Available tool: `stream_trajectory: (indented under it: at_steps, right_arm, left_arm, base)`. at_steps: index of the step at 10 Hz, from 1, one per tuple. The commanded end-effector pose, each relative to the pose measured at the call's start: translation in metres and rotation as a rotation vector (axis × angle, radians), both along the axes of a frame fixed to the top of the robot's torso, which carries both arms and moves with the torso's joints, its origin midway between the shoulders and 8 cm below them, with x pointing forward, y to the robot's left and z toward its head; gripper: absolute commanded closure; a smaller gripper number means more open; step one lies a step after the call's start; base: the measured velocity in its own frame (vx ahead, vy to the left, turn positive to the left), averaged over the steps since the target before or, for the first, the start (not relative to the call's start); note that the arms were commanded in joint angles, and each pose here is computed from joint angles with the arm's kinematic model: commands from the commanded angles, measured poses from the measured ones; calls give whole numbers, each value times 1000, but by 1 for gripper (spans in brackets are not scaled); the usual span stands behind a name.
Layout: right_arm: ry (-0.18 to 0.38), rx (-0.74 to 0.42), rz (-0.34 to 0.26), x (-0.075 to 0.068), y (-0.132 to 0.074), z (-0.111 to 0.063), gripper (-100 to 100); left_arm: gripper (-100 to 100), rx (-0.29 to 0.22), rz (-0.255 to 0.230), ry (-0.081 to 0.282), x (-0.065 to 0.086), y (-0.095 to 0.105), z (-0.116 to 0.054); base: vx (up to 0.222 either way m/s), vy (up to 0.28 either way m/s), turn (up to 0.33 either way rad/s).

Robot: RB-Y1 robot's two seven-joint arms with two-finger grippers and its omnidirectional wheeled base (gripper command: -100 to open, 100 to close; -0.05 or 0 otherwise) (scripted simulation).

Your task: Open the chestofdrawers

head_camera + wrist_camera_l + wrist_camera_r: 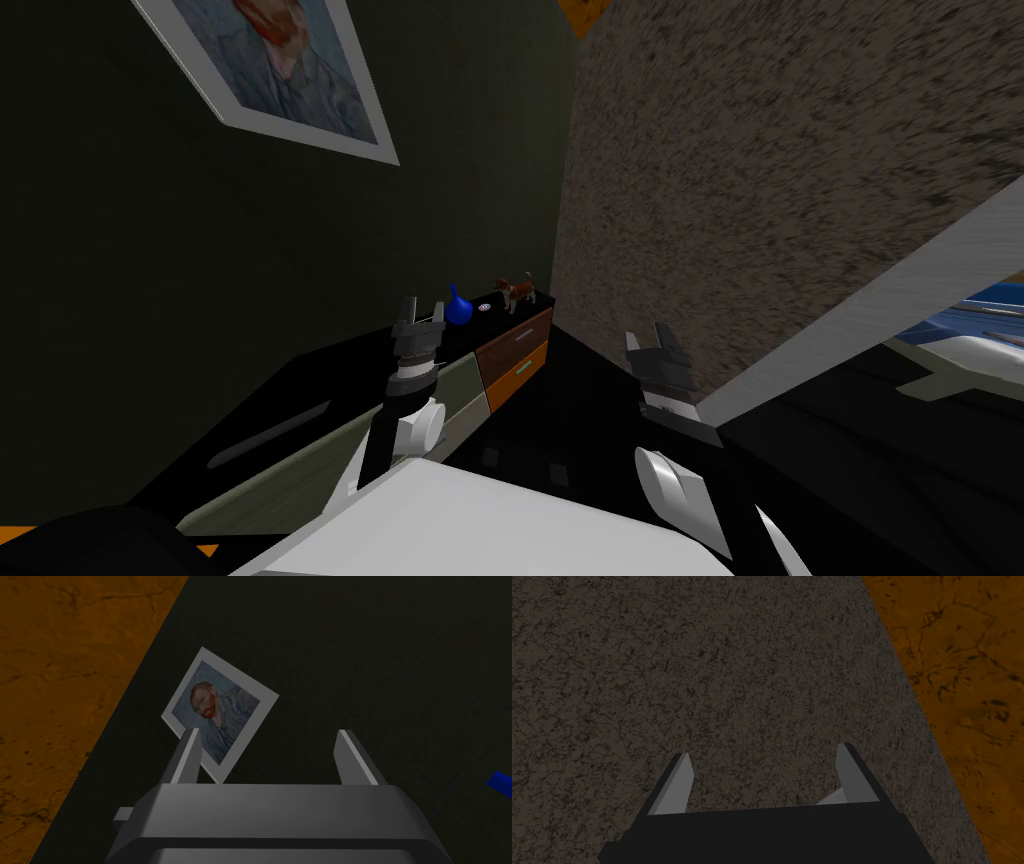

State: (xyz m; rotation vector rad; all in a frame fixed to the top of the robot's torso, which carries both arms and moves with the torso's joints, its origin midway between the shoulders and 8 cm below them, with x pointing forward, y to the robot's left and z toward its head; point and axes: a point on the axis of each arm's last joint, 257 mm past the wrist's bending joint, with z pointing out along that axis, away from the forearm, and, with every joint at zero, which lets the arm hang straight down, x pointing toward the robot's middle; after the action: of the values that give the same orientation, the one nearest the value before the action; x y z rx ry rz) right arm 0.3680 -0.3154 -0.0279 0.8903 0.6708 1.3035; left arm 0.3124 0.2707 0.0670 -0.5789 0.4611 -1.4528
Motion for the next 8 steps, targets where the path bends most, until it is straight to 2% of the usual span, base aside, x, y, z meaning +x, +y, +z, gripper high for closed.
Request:
stream_trajectory:
  at_steps: [1, 8]
  right_arm:
    - [0, 0, 0, 0, 0, 0, 0]
    - [0, 0, 0, 0, 0, 0, 0]
  left_arm:
    - [0, 0, 0, 0, 0, 0, 0]
    - [0, 0, 0, 0, 0, 0, 0]
  base:
    - [0, 0, 0]
    - [0, 0, 0]
